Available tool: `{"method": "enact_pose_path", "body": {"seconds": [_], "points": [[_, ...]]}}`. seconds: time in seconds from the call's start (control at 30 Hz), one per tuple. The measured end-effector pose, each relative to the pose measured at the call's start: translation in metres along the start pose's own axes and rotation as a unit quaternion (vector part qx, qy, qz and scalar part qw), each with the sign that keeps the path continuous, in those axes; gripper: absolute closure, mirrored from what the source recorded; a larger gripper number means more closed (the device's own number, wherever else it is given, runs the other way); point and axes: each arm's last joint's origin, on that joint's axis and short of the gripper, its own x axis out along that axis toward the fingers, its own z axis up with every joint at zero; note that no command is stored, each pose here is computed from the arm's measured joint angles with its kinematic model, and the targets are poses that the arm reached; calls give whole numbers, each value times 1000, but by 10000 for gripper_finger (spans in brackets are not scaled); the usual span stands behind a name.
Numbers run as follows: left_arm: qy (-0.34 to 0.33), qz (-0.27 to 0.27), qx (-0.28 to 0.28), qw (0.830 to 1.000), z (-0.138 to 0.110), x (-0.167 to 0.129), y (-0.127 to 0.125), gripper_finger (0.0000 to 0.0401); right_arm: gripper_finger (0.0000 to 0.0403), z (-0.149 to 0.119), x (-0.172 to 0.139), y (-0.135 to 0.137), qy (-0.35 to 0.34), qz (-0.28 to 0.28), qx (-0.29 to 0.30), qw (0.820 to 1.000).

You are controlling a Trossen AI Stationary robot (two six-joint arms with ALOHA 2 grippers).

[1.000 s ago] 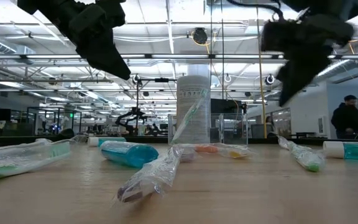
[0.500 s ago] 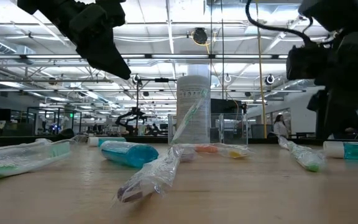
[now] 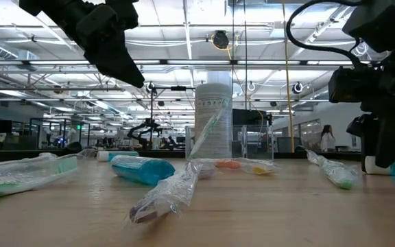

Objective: Pick & Place toothbrushing station
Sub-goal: Put the bottom right mouthwash into the transparent organizer

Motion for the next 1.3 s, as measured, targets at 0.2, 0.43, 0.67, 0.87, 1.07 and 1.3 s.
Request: {"method": "enact_pose_path", "body": {"seconds": [0.2, 0.43, 0.67, 0.87, 1.07, 1.3], "points": [[0, 0, 0, 1000, 0, 0, 0, 231, 294, 0, 1, 0, -3, 1, -7, 1000], [0, 0, 0, 1000, 0, 0, 0, 231, 319, 3, 1, 3, -21, 20, -4, 1000], [0, 0, 0, 1000, 0, 0, 0, 231, 313, 22, -11, 17, -129, 98, -41, 986], [-5, -1, 0, 1000, 1, 0, 0, 231, 312, 50, -37, 27, -361, 37, -124, 923], [-32, -6, -4, 999, 7, 0, -1, 231, 311, 85, -60, 21, -568, -114, -131, 805], [-48, -9, 2, 999, 10, -1, -2, 231, 310, 111, -40, -6, -614, -145, -144, 762]]}}
